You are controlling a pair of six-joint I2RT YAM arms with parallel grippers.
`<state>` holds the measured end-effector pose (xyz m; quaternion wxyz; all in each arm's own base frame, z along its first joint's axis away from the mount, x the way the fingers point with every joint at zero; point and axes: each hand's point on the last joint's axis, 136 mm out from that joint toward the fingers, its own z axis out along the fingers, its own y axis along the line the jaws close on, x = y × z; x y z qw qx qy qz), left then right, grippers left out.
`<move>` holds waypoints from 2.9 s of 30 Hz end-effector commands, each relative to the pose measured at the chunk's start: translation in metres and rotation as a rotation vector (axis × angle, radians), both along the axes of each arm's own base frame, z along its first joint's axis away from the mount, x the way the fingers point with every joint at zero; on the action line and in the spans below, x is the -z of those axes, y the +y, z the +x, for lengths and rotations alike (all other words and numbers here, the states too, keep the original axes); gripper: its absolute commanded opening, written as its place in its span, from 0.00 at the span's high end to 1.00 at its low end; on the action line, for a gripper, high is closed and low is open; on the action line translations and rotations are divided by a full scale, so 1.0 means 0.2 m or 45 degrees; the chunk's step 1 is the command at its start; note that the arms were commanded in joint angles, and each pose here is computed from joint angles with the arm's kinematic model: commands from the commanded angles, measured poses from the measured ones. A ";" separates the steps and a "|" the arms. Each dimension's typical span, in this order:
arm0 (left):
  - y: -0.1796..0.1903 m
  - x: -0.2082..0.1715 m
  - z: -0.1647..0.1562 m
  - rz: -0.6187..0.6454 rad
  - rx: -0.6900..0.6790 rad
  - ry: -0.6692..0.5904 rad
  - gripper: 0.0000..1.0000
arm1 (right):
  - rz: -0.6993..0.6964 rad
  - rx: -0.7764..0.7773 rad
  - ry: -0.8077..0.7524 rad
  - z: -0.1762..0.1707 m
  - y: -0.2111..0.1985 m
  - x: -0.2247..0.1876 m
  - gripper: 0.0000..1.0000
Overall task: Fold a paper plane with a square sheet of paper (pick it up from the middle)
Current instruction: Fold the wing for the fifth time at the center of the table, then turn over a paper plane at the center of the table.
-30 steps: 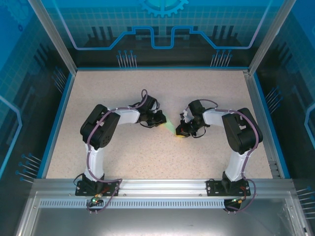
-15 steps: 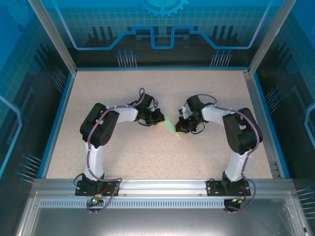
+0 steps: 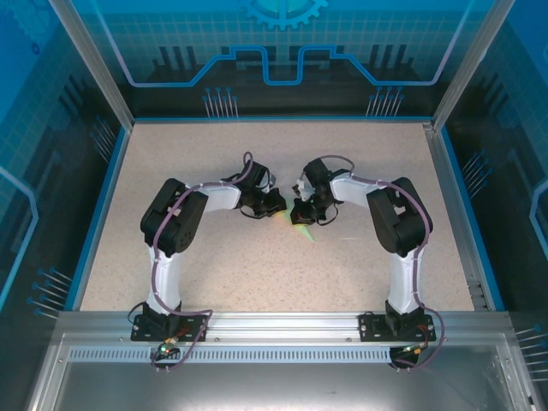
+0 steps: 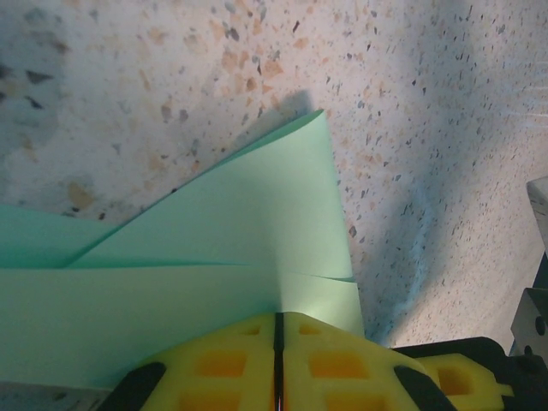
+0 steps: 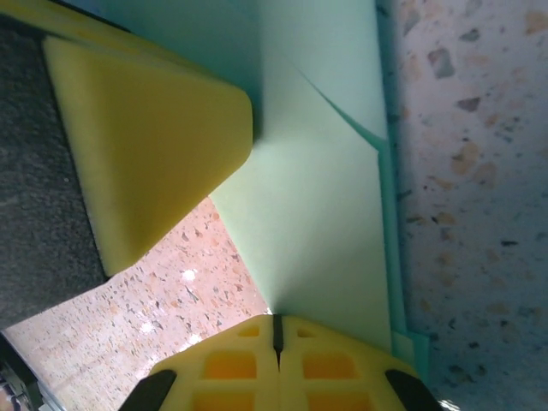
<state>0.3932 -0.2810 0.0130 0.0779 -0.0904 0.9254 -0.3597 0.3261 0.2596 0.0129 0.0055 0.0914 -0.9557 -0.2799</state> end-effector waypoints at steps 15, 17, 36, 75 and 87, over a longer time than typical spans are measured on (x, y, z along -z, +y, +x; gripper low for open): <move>0.25 0.31 -0.12 0.349 -0.092 0.234 0.91 | -0.133 0.030 0.158 -0.27 -0.25 0.12 1.00; 0.25 0.31 -0.12 0.354 -0.092 0.236 0.91 | -0.128 0.046 0.164 -0.29 -0.27 0.12 1.00; 0.25 0.31 -0.10 0.376 -0.087 0.245 0.91 | -0.154 0.134 0.226 -0.45 -0.43 0.11 1.00; -0.02 -0.33 0.02 1.006 0.030 -0.177 0.24 | -0.280 0.588 -0.497 0.04 -0.89 -0.35 0.18; -0.01 -0.14 0.02 1.151 0.149 -0.111 0.13 | -0.250 0.594 -0.486 0.02 -0.89 -0.34 0.07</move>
